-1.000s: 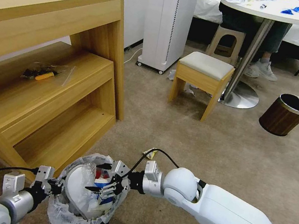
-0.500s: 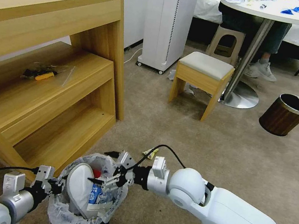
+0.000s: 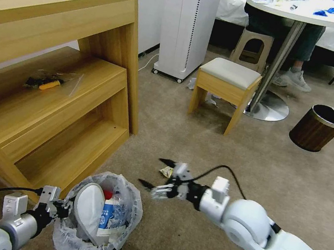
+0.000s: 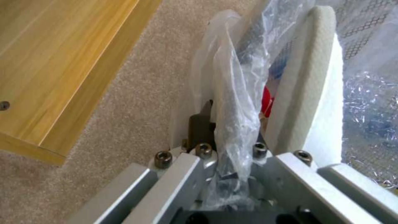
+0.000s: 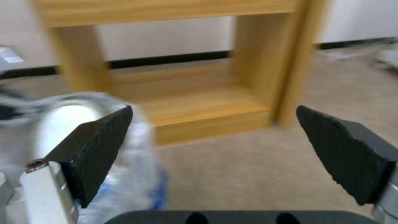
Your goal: Pick up the trash bin and place the garbage on the floor into it.
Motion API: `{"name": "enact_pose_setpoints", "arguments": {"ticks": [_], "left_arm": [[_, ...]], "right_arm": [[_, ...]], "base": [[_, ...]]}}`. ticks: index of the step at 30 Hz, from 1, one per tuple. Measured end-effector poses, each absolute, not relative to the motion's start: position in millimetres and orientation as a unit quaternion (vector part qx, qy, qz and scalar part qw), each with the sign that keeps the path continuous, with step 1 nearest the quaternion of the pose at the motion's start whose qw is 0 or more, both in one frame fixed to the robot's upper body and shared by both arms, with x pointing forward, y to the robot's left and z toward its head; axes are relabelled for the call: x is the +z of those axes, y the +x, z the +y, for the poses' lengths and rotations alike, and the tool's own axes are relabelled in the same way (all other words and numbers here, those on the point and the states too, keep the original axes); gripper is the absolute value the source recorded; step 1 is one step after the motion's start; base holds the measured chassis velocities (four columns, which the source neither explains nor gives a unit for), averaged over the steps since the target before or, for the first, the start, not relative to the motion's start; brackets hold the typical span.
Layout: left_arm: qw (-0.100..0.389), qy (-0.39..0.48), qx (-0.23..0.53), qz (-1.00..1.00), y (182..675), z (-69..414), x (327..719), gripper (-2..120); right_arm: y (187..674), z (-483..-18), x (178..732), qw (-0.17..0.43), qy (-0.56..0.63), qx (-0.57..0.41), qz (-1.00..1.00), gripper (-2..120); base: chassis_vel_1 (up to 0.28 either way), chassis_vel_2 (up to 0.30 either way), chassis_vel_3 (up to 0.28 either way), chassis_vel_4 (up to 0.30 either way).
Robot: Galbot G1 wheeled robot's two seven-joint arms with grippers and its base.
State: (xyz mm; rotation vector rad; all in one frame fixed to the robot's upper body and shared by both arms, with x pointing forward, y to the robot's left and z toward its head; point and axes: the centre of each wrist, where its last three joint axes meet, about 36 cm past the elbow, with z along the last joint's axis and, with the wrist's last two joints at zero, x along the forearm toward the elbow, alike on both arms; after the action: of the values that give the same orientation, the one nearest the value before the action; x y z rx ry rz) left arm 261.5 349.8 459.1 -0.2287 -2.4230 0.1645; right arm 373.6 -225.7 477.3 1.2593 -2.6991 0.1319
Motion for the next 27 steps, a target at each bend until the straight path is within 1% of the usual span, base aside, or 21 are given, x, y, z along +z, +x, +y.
{"name": "enact_pose_setpoints", "arguments": {"ticks": [4,5,8,9,12,13,17,18,20,21,22,24,27], "left_arm": [[0.344,-0.088,0.062,-0.933,261.5,350.2,459.5,0],[0.344,-0.088,0.062,-0.933,261.5,350.2,459.5,0],[0.346,-0.088,0.061,-0.932,261.4,350.2,458.8,0],[0.346,-0.088,0.061,-0.932,261.4,350.2,458.8,0],[0.348,-0.09,0.06,-0.931,261.0,349.3,458.0,0],[0.348,-0.09,0.06,-0.931,261.0,349.3,458.0,0],[0.349,-0.09,0.059,-0.931,260.6,348.5,457.4,0],[0.349,-0.09,0.059,-0.931,260.6,348.5,457.4,0],[0.35,-0.09,0.058,-0.931,260.2,347.9,456.8,0],[0.352,-0.089,0.058,-0.93,259.6,347.5,455.2,0],[0.352,-0.089,0.058,-0.93,259.6,347.5,455.2,0],[0.356,-0.088,0.056,-0.929,259.2,347.7,453.3,0],[0.357,-0.088,0.055,-0.928,259.2,348.0,452.4,0]], "right_arm": [[349.3,-270.5,462.3,0.088,0.347,0.027,-0.933,100],[349.3,-270.5,462.3,0.088,0.347,0.027,-0.933,100],[326.9,-306.8,451.5,0.093,0.31,0.028,-0.946,100],[326.9,-306.8,451.5,0.093,0.31,0.028,-0.946,100],[305.8,-339.8,435.9,0.103,0.282,0.035,-0.953,100],[305.8,-339.8,435.9,0.103,0.282,0.035,-0.953,100],[279.7,-375.2,416.8,0.117,0.242,0.038,-0.963,100],[279.7,-375.2,416.8,0.117,0.242,0.038,-0.963,100],[268.6,-392.8,405.2,0.114,0.22,0.043,-0.968,100],[251.1,-414.0,388.4,0.118,0.189,0.045,-0.974,100],[251.1,-414.0,388.4,0.118,0.189,0.045,-0.974,100],[228.5,-436.3,368.8,0.128,0.157,0.046,-0.978,100],[215.2,-450.0,355.8,0.135,0.139,0.043,-0.98,100]], "base": [[0.0,0.0,0.0,0.0],[0.0,0.0,0.0,0.0],[0.0,0.0,0.0,0.0],[0.0,0.0,0.0,0.0],[0.0,0.0,0.0,0.0],[0.0,0.0,0.0,0.0],[0.0,0.0,0.0,0.0],[0.0,0.0,0.0,0.0],[0.0,0.0,0.0,0.0],[0.0,0.0,0.0,0.0],[0.0,0.0,0.0,0.0],[0.0,0.0,0.0,0.0],[0.0,0.0,0.0,0.0]]}}
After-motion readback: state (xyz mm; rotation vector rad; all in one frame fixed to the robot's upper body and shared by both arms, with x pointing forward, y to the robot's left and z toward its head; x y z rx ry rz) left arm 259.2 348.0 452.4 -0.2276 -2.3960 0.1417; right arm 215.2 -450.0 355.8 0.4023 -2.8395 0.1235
